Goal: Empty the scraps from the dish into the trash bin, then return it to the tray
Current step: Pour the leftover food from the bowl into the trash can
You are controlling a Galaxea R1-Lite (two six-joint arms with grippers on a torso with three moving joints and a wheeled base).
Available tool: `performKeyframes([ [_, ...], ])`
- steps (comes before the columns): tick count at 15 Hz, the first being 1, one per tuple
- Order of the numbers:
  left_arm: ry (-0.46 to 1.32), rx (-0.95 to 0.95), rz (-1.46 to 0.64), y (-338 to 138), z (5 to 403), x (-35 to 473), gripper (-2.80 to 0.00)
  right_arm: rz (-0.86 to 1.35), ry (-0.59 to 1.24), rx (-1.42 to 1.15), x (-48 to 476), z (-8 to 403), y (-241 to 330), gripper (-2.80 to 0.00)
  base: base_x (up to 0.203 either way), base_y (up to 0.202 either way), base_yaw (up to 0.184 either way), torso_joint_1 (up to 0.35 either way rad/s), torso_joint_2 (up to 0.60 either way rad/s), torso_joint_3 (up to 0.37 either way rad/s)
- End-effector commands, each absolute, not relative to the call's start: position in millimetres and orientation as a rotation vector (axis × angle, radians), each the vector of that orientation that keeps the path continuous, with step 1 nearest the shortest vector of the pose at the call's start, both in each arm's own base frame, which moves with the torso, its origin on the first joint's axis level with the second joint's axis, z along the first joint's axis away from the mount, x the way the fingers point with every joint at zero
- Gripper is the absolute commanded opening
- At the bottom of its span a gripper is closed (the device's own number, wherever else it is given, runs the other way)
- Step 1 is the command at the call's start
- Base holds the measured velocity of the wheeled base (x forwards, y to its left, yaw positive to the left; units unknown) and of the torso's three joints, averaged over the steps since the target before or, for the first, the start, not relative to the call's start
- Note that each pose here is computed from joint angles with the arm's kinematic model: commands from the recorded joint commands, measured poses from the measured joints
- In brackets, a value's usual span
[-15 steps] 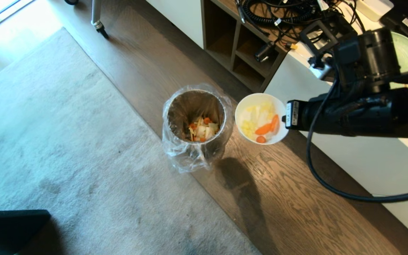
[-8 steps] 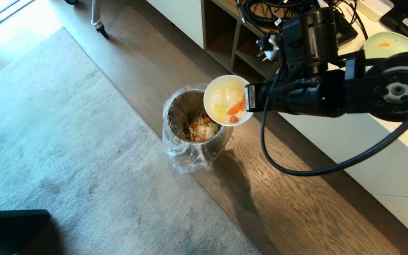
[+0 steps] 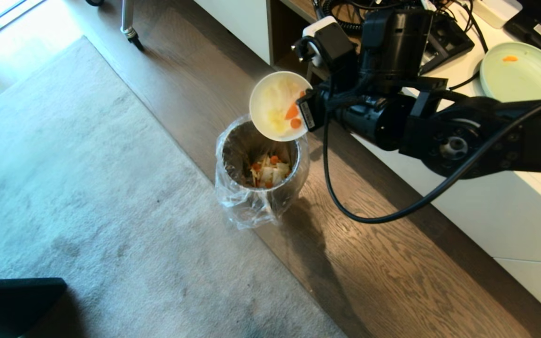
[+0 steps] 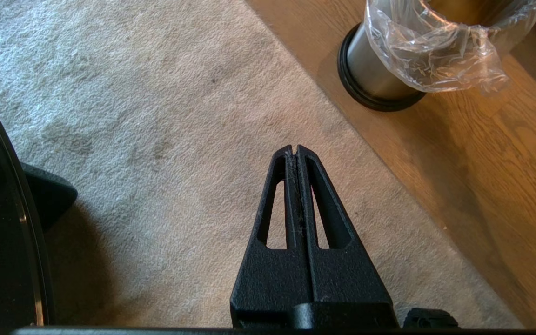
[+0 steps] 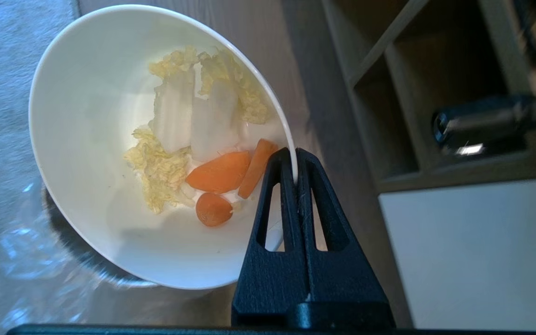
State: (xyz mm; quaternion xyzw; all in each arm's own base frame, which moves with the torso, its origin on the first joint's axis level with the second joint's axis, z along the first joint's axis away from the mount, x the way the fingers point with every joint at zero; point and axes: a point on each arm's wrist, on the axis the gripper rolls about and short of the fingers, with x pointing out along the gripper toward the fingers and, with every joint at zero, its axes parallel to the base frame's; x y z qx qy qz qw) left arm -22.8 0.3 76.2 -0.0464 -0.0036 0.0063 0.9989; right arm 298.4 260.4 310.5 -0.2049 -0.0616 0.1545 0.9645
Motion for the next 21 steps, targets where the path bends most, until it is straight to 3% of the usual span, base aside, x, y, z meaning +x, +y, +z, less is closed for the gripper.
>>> performKeyframes([
  [1,-0.008,-0.094,0.013,0,76,-23,-2.80,0.280,-0.227,-0.529,308,305,270,-2.80,0.000,0.000,0.000,0.000,0.00,0.000],
  [14,-0.008,-0.094,0.013,0,76,-23,-2.80,0.088,-0.611,-0.836,296,301,300,-2.80,0.000,0.000,0.000,0.000,0.00,0.000],
  [21,-0.008,-0.094,0.013,0,76,-23,-2.80,0.010,-0.731,-0.840,279,281,310,-2.80,0.000,0.000,0.000,0.000,0.00,0.000],
])
